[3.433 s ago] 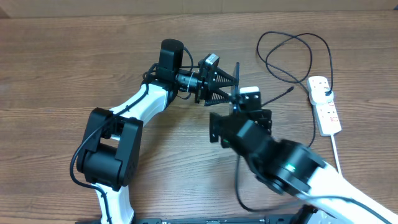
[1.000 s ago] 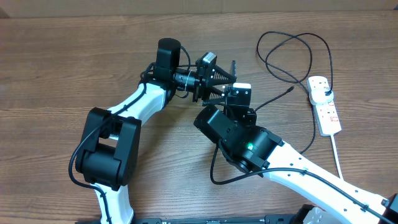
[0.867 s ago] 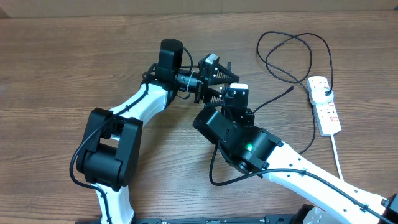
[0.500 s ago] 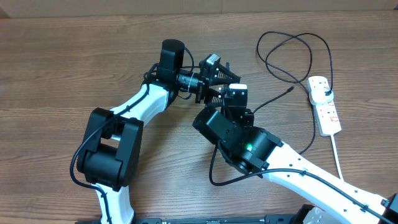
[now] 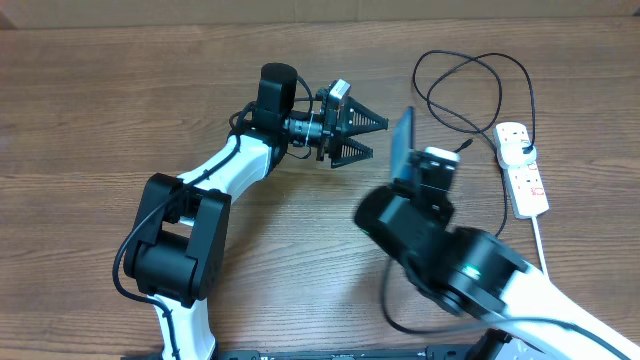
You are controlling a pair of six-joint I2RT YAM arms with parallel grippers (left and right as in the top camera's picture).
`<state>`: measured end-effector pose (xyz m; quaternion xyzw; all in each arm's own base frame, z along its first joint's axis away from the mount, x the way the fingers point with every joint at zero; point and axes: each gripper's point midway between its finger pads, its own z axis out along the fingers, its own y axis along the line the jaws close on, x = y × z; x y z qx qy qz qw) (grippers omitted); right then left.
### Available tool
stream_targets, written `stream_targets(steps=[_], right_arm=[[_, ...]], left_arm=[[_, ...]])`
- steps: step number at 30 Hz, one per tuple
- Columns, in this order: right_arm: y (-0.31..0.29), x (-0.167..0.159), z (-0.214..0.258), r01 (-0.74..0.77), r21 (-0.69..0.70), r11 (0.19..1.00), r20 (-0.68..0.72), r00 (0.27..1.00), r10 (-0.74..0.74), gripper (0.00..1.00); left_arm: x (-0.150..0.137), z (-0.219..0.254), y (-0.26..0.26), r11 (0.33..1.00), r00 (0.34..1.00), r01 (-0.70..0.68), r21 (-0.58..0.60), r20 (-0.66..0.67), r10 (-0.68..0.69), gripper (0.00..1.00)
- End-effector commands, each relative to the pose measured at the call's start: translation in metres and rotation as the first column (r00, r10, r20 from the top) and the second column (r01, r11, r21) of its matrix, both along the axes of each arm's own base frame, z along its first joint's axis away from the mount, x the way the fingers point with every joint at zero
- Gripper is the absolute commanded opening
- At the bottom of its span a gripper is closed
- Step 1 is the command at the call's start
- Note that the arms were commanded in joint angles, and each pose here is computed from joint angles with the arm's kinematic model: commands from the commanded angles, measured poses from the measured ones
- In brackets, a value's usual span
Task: Plug charger to phone and switch on socket
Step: 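Open the left gripper and pull the phone away with the right gripper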
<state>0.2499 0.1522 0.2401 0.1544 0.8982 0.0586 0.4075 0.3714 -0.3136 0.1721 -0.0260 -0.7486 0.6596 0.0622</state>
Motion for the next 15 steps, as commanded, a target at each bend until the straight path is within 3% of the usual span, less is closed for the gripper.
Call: stream_targets(steps=[1,10,13,15], right_arm=[[-0.019,-0.009,0.030,0.079,0.121,0.990,0.063,0.994,-0.087,0.04],[-0.049,-0.042,0.025,0.179,0.214,0.960,-0.030,0.984,-0.177,0.04],[-0.048,-0.044,0.022,0.173,0.213,0.962,-0.050,0.985,-0.166,0.04],[-0.049,-0.046,0.020,0.178,0.210,0.961,-0.063,0.984,-0.169,0.04]], left_arm=[[0.016,0.022,-0.002,0.998,0.988,-0.064,-0.001,0.142,0.063,1.00],[0.017,0.088,0.010,0.995,0.920,-0.090,-0.054,0.378,0.104,1.00],[0.019,0.090,0.026,0.987,0.905,-0.161,-0.002,0.399,0.148,1.00],[0.023,0.081,0.046,0.961,0.891,-0.258,0.098,0.408,0.198,1.00]])
